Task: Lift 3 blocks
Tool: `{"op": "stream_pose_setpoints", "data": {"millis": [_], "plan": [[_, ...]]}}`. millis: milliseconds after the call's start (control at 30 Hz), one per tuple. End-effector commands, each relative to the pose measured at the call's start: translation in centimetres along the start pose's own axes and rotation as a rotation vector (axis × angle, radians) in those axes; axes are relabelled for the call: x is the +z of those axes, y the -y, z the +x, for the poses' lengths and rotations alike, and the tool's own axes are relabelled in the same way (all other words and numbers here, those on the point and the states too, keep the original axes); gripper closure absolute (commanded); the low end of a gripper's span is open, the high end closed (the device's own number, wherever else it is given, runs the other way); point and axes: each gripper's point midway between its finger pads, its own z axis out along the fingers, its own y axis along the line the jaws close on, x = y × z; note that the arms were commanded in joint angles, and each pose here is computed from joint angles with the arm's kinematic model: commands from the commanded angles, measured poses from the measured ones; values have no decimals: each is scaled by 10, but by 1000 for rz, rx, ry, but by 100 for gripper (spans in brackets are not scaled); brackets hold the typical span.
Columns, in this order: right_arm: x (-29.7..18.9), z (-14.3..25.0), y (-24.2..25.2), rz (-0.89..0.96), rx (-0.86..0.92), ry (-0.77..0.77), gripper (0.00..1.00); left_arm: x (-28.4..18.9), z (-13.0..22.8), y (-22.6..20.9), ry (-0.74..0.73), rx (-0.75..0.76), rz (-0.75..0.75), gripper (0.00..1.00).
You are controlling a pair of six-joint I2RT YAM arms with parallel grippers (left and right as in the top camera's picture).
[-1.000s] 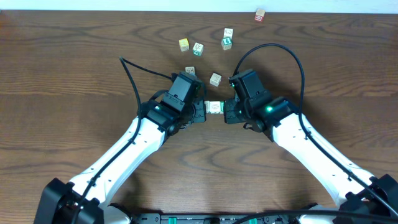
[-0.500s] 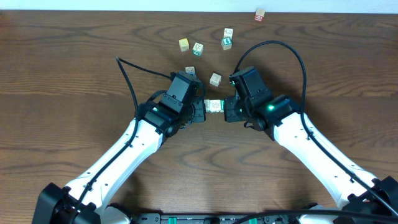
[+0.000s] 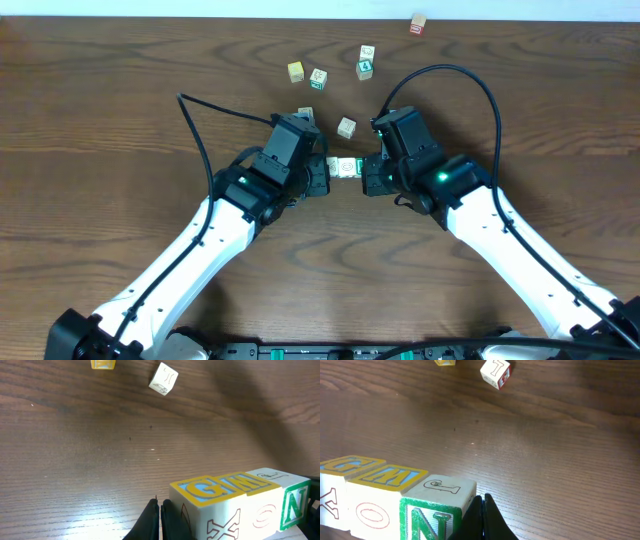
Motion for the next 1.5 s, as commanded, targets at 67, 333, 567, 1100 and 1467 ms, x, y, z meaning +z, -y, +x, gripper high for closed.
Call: {"op": "stream_pose_setpoints", "data": {"millis": [67,333,567,1100,1467], "plan": [[-24,15,-81,-352,-73,-86,99,-22,14,68,-61,70,267,93],[-31,12,-83,-361,-76,-68,99,-25,13,69,-54,71,273,93],[-36,9,-84,-365,-78,-59,99,-30,11,71,-43,73,281,93],[-37,9,-85,-366,-78,-59,99,-35,9,72,-32,75,289,93],[-37,9,-85,-369,-79,-60,99,-34,9,72,-24,117,287,93]]}}
